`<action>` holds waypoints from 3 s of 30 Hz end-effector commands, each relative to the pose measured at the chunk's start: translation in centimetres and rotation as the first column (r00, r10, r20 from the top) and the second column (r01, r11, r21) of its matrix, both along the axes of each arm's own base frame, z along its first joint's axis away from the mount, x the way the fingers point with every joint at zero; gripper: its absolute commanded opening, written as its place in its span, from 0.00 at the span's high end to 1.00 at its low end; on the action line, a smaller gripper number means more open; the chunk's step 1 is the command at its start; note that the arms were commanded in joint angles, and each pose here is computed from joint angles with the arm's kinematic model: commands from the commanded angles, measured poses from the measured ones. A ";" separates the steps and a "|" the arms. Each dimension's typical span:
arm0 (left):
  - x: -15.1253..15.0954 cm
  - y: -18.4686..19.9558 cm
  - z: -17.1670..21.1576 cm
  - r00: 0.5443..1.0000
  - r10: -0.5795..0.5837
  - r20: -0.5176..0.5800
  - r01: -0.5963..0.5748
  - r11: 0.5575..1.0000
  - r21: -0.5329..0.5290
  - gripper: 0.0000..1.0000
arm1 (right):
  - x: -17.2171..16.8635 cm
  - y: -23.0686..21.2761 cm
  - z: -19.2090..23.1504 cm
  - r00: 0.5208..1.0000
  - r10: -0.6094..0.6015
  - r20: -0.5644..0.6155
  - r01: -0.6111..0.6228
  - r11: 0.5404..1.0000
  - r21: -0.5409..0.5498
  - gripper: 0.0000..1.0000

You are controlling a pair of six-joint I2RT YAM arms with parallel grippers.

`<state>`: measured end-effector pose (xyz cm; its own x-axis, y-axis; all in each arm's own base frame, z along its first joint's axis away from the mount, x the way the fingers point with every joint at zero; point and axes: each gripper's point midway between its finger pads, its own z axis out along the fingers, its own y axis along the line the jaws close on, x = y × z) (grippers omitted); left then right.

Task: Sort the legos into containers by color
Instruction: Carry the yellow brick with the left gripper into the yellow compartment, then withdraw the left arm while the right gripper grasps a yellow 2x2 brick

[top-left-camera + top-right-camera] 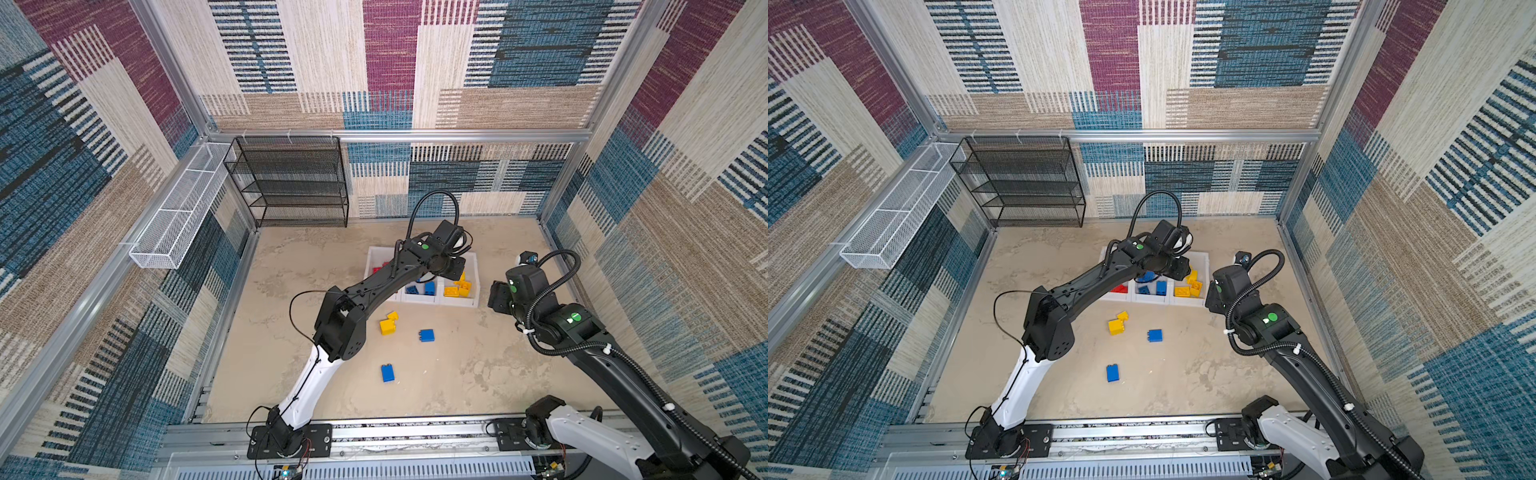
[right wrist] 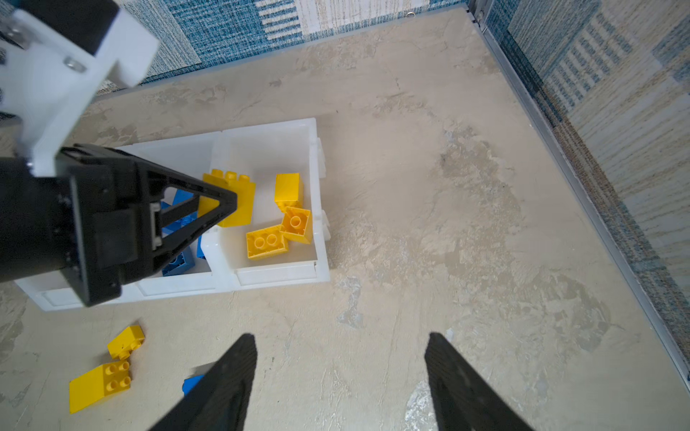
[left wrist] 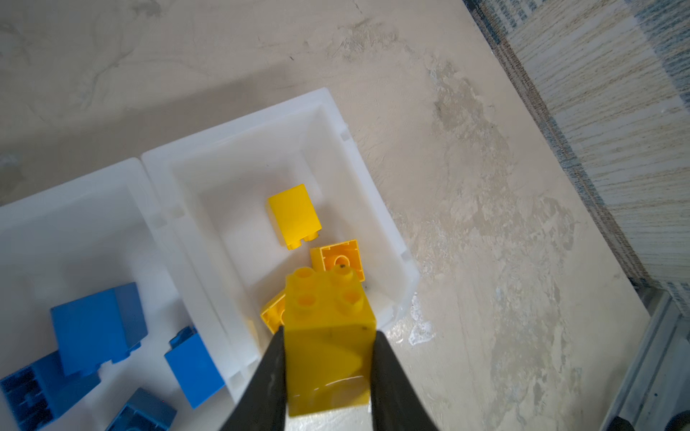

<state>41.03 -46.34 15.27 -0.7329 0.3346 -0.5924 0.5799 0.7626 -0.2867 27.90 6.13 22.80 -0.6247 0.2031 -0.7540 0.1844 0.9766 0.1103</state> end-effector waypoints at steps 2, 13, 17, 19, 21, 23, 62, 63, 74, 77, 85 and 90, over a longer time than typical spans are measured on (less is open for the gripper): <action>-0.1 -0.5 -1.2 0.999 -0.021 -0.036 0.021 1.000 -0.004 0.64 | 0.0 0.1 -0.3 1.000 0.014 -0.007 -0.014 1.000 -0.004 0.26; 0.7 0.6 -0.9 0.999 0.022 -0.028 -0.022 1.000 -0.010 0.42 | 0.2 0.8 -0.5 0.999 0.050 -0.014 -0.050 0.999 0.002 0.24; 0.7 0.9 -0.4 0.999 0.027 -0.025 -0.027 1.000 -0.015 0.41 | 0.2 0.8 -0.4 0.999 0.051 -0.011 -0.051 0.999 0.004 0.24; 0.6 1.2 0.1 0.999 0.030 -0.022 -0.031 0.999 -0.018 0.41 | 0.2 0.9 -0.4 0.998 0.057 -0.012 -0.057 0.998 0.011 0.23; 0.6 1.7 0.5 0.999 0.037 -0.020 -0.038 0.999 -0.020 0.41 | 0.1 1.1 -0.5 0.998 0.065 -0.014 -0.065 0.998 0.018 0.23; 0.5 2.4 1.2 0.999 0.048 -0.017 -0.049 0.999 -0.022 0.41 | 0.2 1.4 -0.8 0.997 0.075 -0.018 -0.074 0.997 0.026 0.23; -11.4 33.8 4.2 0.832 0.552 0.045 -0.550 0.833 -0.054 0.33 | 1.2 29.8 -14.5 0.766 0.558 -0.320 -0.561 0.823 0.092 0.27; -11.9 33.9 3.9 0.832 0.553 0.039 -0.551 0.833 -0.054 0.33 | 1.3 30.2 -14.9 0.762 0.559 -0.327 -0.564 0.821 0.090 0.27; -14.3 34.4 1.9 0.831 0.555 -0.026 -0.556 0.831 -0.034 0.33 | 1.4 31.0 -18.3 0.742 0.550 -0.385 -0.562 0.822 0.091 0.36; -14.5 34.3 1.7 0.831 0.555 -0.035 -0.556 0.831 -0.036 0.33 | 1.3 30.9 -18.5 0.742 0.547 -0.386 -0.559 0.824 0.094 0.42; -14.6 34.3 1.2 0.831 0.555 -0.045 -0.556 0.831 -0.028 0.33 | 1.3 30.6 -18.3 0.748 0.544 -0.379 -0.555 0.827 0.092 0.54; -14.7 34.3 0.9 0.825 0.562 -0.059 -0.564 0.825 -0.024 0.33 | 1.0 29.9 -17.4 0.759 0.540 -0.364 -0.551 0.830 0.085 0.55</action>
<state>26.43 -11.92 16.30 -0.8087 -0.1499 -0.5687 0.0512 0.9453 -0.3220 28.67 36.02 4.39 -0.8566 -0.2925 -0.4251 -0.3689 0.9232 0.1082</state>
